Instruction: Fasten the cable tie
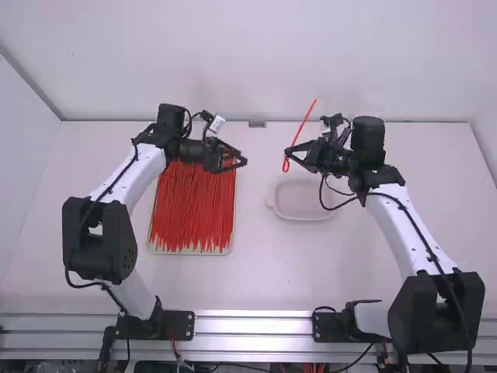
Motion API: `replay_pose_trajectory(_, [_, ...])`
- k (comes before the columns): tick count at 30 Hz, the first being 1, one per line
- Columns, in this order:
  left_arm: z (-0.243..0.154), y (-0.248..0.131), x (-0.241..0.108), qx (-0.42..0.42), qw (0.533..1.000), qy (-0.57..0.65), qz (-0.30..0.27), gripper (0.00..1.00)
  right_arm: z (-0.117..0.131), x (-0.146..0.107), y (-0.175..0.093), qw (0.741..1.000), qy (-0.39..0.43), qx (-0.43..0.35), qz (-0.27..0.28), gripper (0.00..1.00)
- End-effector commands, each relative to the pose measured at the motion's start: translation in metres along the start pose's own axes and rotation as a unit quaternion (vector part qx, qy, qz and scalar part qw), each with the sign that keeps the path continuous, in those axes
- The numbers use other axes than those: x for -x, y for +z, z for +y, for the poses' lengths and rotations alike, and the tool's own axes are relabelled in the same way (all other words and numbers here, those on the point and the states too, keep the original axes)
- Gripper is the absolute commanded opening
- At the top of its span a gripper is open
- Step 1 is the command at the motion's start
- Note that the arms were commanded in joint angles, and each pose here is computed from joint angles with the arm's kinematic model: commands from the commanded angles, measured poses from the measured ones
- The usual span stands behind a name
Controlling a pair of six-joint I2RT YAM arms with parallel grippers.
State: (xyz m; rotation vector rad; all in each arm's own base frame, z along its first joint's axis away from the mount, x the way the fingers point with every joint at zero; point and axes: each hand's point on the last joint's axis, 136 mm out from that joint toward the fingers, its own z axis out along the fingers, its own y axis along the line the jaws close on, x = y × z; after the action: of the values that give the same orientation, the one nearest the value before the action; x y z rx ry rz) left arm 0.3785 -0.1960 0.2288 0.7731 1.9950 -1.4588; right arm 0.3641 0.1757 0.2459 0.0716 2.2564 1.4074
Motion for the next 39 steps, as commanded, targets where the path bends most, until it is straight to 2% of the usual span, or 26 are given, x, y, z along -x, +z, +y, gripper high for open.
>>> replay_pose_trajectory(1, [0.012, -0.002, -0.011, 0.044, 0.997, 0.054, 0.026, 0.99, -0.023, 0.017, -0.007, 0.994, -0.051, -0.088, -0.049, 0.0])
replay_pose_trajectory(2, [0.013, -0.002, -0.014, 0.049, 0.997, 0.048, 0.031, 0.99, -0.027, 0.017, -0.008, 0.993, -0.048, -0.1, -0.05, 0.0])
replay_pose_trajectory(4, [0.023, -0.004, -0.029, 0.078, 0.995, 0.021, 0.055, 0.99, -0.058, 0.017, -0.013, 0.98, -0.03, -0.183, -0.067, 0.0])
replay_pose_trajectory(7, [0.041, -0.007, -0.047, 0.123, 0.989, 0.004, 0.081, 0.99, -0.085, 0.017, -0.013, 0.962, -0.009, -0.261, -0.086, 0.0])
replay_pose_trajectory(12, [0.078, -0.013, -0.068, 0.212, 0.971, -0.06, 0.089, 0.99, -0.109, 0.013, -0.009, 0.94, -0.009, -0.328, -0.091, 0.0])
replay_pose_trajectory(17, [0.09, -0.014, -0.085, 0.235, 0.964, -0.085, 0.094, 0.99, -0.132, 0.003, 0.007, 0.93, -0.007, -0.362, -0.07, 0.0])
replay_pose_trajectory(20, [0.088, -0.014, -0.095, 0.232, 0.962, -0.099, 0.105, 0.99, -0.155, -0.005, 0.018, 0.919, -0.004, -0.39, -0.053, 0.0])
replay_pose_trajectory(27, [0.077, -0.011, -0.102, 0.205, 0.966, -0.102, 0.117, 0.99, -0.189, -0.02, 0.036, 0.915, 0.017, -0.403, -0.016, 0.0])
replay_pose_trajectory(32, [0.074, -0.008, -0.101, 0.194, 0.97, -0.093, 0.116, 0.99, -0.199, -0.031, 0.045, 0.917, 0.029, -0.399, 0.007, 0.0])
replay_pose_trajectory(39, [0.073, -0.007, -0.099, 0.188, 0.972, -0.089, 0.112, 0.99, -0.2, -0.034, 0.048, 0.916, 0.028, -0.399, 0.012, 0.0])
